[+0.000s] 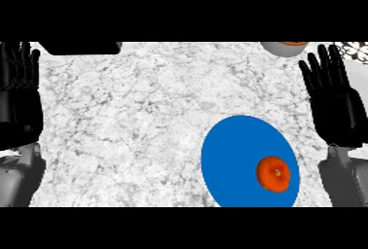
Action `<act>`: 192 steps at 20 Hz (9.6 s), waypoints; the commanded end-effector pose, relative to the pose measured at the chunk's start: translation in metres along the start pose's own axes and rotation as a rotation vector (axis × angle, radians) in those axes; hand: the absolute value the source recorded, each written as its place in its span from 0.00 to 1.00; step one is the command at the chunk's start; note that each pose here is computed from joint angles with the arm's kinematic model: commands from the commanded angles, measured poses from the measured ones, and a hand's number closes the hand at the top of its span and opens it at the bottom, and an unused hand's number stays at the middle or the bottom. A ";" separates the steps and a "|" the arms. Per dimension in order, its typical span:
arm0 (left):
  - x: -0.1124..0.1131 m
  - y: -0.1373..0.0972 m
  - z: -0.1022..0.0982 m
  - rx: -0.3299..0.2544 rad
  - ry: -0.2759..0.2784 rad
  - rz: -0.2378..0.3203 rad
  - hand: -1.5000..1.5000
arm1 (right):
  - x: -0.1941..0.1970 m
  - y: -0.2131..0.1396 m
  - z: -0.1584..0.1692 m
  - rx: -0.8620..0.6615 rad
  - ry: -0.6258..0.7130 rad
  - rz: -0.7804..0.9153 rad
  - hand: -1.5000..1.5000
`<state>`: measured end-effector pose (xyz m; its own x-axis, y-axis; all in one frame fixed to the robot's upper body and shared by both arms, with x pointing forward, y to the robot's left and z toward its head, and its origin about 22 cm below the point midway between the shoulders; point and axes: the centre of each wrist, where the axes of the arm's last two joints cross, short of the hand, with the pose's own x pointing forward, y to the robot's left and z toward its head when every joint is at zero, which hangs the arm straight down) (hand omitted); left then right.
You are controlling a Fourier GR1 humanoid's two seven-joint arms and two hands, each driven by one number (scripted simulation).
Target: Pick the squash from the plate and place it in the plate
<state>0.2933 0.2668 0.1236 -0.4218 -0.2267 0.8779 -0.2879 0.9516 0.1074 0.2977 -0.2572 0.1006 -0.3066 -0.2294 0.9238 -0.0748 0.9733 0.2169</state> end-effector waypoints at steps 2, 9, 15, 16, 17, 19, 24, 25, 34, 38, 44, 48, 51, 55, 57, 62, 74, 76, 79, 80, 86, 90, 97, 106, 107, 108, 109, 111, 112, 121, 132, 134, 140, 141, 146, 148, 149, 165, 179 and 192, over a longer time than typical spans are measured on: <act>0.000 -0.014 0.002 -0.161 0.001 0.000 0.50 | -0.043 -0.013 0.016 0.121 0.408 -0.027 0.00; -0.011 -0.045 0.032 -0.541 0.095 0.004 0.50 | -0.054 -0.037 0.028 0.627 0.966 0.578 0.00; -0.016 -0.038 0.028 -0.613 0.119 -0.008 0.50 | -0.020 -0.013 -0.026 0.947 0.903 0.953 0.00; -0.030 -0.032 0.035 -0.596 0.153 0.001 0.50 | -0.023 -0.002 -0.030 0.980 0.897 0.964 0.00; -0.029 -0.026 0.023 -0.585 0.154 -0.021 0.50 | -0.024 0.006 -0.038 1.005 0.895 0.976 0.00; -0.012 -0.019 0.017 -0.580 0.159 -0.010 0.50 | -0.031 0.019 -0.047 1.032 0.905 1.037 0.00; -0.022 -0.019 0.033 -0.582 0.161 -0.015 0.50 | -0.019 0.027 -0.076 1.088 1.087 1.030 0.00; -0.029 -0.011 0.031 -0.568 0.170 -0.006 0.50 | -0.020 0.031 -0.080 1.095 1.115 1.015 0.00; -0.032 -0.003 0.032 -0.586 0.167 -0.010 0.50 | -0.026 0.048 -0.113 1.221 1.345 1.105 0.00; -0.043 -0.018 0.041 -0.573 0.164 -0.020 0.50 | -0.018 0.039 -0.132 1.164 1.399 1.113 0.00; -0.027 -0.024 0.031 -0.580 0.166 -0.019 0.50 | -0.030 0.033 -0.134 1.147 1.424 1.083 0.00; -0.043 0.006 0.046 -0.573 0.168 -0.023 0.50 | -0.036 0.014 -0.135 1.196 1.463 1.019 0.00; -0.029 0.003 0.027 -0.565 0.182 -0.011 0.50 | -0.053 0.020 -0.118 1.232 1.457 1.014 0.00; -0.037 -0.002 0.026 -0.551 0.172 -0.020 0.50 | -0.053 0.019 -0.122 1.298 1.490 1.037 0.00; -0.041 0.013 0.042 -0.559 0.171 -0.027 0.50 | -0.066 0.011 -0.102 1.302 1.501 1.026 0.00; -0.040 -0.001 0.034 -0.545 0.171 -0.019 0.50 | -0.072 0.004 -0.091 1.360 1.536 1.043 0.00; -0.030 -0.013 0.036 -0.579 0.181 -0.021 0.50 | -0.108 0.013 -0.043 1.463 1.573 0.992 0.00; -0.037 -0.012 0.044 -0.550 0.174 -0.031 0.50 | -0.114 0.028 -0.035 1.492 1.577 1.008 0.00; -0.030 -0.005 0.040 -0.562 0.204 -0.017 0.50 | -0.106 0.017 -0.022 1.505 1.574 1.043 0.00; -0.028 0.002 0.028 -0.559 0.191 -0.030 0.50 | -0.107 0.016 -0.029 1.507 1.580 1.029 0.00; -0.038 0.002 0.046 -0.572 0.188 -0.025 0.50 | -0.101 0.023 -0.012 1.607 1.475 0.994 1.00; -0.033 0.004 0.034 -0.565 0.188 -0.013 0.50 | -0.089 0.036 -0.007 1.562 1.350 1.018 1.00; -0.033 -0.005 0.039 -0.591 0.172 -0.015 0.50 | -0.065 0.012 -0.054 0.904 1.443 1.301 1.00; -0.028 -0.012 0.034 -0.624 0.136 0.002 0.50 | 0.025 -0.009 -0.124 -0.245 1.315 1.613 1.00; -0.025 -0.017 0.033 -0.625 0.126 0.013 0.50 | 0.029 -0.006 -0.129 -0.328 1.289 1.630 1.00; -0.027 -0.023 0.036 -0.637 0.125 0.025 0.50 | 0.032 0.008 -0.135 -0.406 1.234 1.645 1.00; -0.025 -0.023 0.034 -0.658 0.122 0.012 0.50 | 0.037 0.007 -0.140 -0.493 1.216 1.654 1.00; -0.022 -0.024 0.028 -0.648 0.105 0.029 0.50 | 0.038 0.019 -0.147 -0.608 1.137 1.639 1.00; -0.021 -0.025 0.030 -0.662 0.099 0.024 0.50 | 0.039 0.023 -0.151 -0.674 1.123 1.648 1.00; -0.021 -0.032 0.028 -0.668 0.112 0.002 0.50 | 0.031 0.057 -0.175 -1.035 0.938 1.701 1.00; -0.029 -0.021 0.026 -0.618 0.127 -0.009 0.50 | 0.023 0.022 -0.184 -1.245 0.885 1.699 1.00; -0.025 -0.025 0.018 -0.619 0.132 -0.004 0.50 | 0.024 0.012 -0.185 -1.248 0.870 1.663 1.00; -0.028 -0.020 0.028 -0.592 0.150 -0.004 0.50 | 0.024 -0.044 -0.169 -1.325 0.760 1.622 1.00; -0.030 -0.016 0.023 -0.597 0.134 -0.003 0.50 | 0.033 -0.047 -0.173 -1.337 0.766 1.617 1.00; -0.027 -0.020 0.034 -0.617 0.144 0.000 0.50 | 0.032 -0.101 -0.151 -1.418 0.769 1.649 1.00; -0.025 -0.013 0.032 -0.585 0.134 0.001 0.50 | 0.034 -0.115 -0.145 -1.416 0.769 1.662 1.00; -0.017 -0.023 0.025 -0.603 0.131 -0.004 0.50 | 0.018 -0.123 -0.134 -1.411 0.805 1.678 1.00; -0.024 -0.014 0.028 -0.594 0.140 -0.007 0.50 | -0.023 -0.190 -0.059 -1.440 0.926 1.425 0.00; -0.033 -0.007 0.037 -0.572 0.163 -0.006 0.50 | 0.001 -0.159 -0.094 -1.486 0.324 1.112 0.00; -0.043 0.005 0.037 -0.541 0.193 -0.039 0.50 | -0.015 -0.129 -0.016 -1.383 0.064 0.814 0.00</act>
<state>0.2762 0.2742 0.0721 -0.2485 -0.2594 0.9333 0.2097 0.9262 0.3132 0.3602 -0.3888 0.0787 0.2624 0.2726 0.9257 0.9557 0.0593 -0.2884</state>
